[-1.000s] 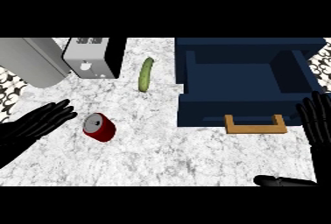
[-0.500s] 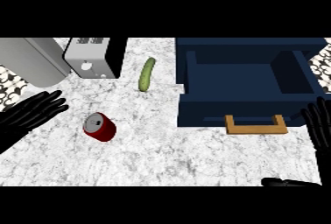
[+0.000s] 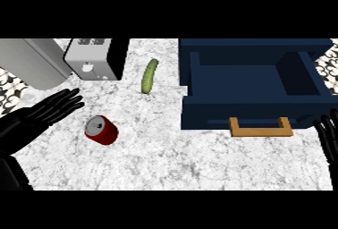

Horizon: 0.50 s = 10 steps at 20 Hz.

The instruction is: Pick up the can, place it into the drawer and close the drawer

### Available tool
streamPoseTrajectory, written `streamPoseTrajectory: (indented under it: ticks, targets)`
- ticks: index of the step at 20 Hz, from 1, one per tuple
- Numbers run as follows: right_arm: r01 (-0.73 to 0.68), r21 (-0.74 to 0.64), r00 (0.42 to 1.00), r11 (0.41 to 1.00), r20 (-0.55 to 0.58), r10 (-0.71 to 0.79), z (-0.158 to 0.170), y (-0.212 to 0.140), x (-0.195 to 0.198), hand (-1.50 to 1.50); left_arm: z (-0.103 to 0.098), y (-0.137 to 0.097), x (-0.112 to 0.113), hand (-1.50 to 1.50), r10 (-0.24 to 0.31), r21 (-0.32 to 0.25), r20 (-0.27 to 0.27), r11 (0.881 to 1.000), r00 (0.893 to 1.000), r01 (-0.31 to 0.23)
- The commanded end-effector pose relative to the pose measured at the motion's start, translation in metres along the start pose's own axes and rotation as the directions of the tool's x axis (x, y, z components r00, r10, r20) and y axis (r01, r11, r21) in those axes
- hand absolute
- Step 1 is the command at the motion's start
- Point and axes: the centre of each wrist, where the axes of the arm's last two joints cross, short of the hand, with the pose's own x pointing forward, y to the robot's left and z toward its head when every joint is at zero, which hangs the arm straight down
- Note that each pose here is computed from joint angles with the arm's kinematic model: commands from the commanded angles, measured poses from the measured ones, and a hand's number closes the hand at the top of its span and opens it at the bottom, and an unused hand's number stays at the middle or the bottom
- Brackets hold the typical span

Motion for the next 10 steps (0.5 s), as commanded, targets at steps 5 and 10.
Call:
streamPoseTrajectory:
  ticks: [5, 10]
  targets:
    - [-0.005, -0.022, 1.000, 1.000, -0.005, 0.005, -0.005, 0.000, 0.008, -1.50, -0.002, -0.010, -0.037, -1.50, -0.007, 0.000, -0.006, 1.000, 1.000, 0.007]
    - [-0.010, -0.001, 1.000, 1.000, -0.004, 0.010, 0.008, -0.001, -0.012, -1.50, -0.018, 0.002, -0.051, -1.50, -0.012, 0.039, -0.030, 0.999, 0.999, 0.013]
